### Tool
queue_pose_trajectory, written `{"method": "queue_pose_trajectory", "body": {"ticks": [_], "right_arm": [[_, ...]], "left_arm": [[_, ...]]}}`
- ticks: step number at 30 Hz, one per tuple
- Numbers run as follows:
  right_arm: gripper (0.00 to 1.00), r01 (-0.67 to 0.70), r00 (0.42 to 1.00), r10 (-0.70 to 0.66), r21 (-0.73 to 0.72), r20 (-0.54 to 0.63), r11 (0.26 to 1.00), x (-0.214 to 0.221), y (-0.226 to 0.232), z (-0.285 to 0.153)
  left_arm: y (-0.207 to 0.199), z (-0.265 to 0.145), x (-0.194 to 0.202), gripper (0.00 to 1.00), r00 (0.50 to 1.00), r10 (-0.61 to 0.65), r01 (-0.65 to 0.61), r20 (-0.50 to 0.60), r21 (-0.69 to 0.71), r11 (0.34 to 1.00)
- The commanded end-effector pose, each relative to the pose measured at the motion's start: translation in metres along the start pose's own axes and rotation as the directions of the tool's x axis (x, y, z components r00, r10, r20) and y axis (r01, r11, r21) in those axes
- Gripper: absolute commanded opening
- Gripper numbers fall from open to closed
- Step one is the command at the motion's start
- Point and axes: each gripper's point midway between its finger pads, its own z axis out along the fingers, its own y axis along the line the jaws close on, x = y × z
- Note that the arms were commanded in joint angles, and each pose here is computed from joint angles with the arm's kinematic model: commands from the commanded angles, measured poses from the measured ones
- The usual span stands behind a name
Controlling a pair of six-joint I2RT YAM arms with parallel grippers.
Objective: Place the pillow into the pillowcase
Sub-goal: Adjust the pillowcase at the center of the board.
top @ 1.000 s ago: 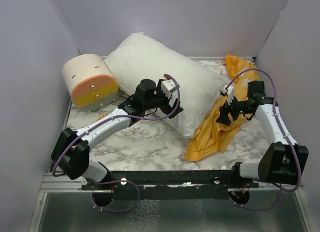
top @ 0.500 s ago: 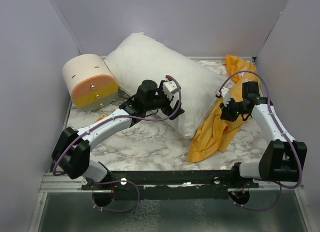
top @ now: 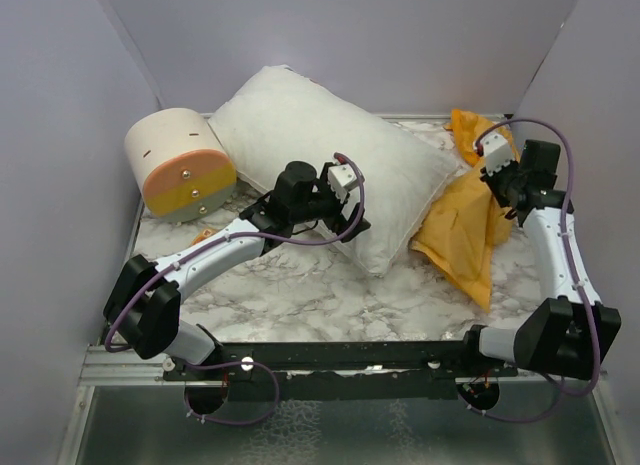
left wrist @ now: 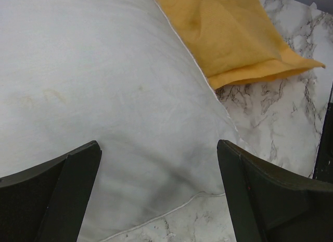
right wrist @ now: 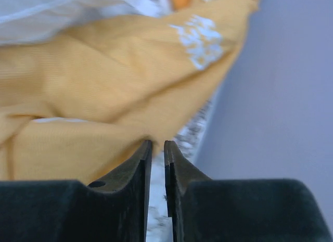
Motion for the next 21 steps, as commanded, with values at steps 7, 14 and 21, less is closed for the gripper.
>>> {"method": "queue_pose_trajectory", "body": {"ticks": [7,14,21], "right_arm": [[0.79,0.054,0.987,-0.021,-0.208,0.158,0.977,-0.029,0.010,-0.026],[0.88,0.274,0.915,-0.045,-0.534,0.401,0.800,-0.033,0.110,-0.070],[0.89,0.226,0.970,-0.135,-0.534,0.204,0.815,0.034,0.126,-0.035]], "left_arm": [[-0.009,-0.005,-0.010,0.96,0.999,0.038,-0.039,0.030,0.019,0.999],[-0.008,-0.003,-0.007,0.96,0.999,0.037,-0.038,0.024,0.015,0.999],[-0.010,0.000,-0.002,0.96,0.999,0.029,-0.029,0.015,0.031,0.999]]}}
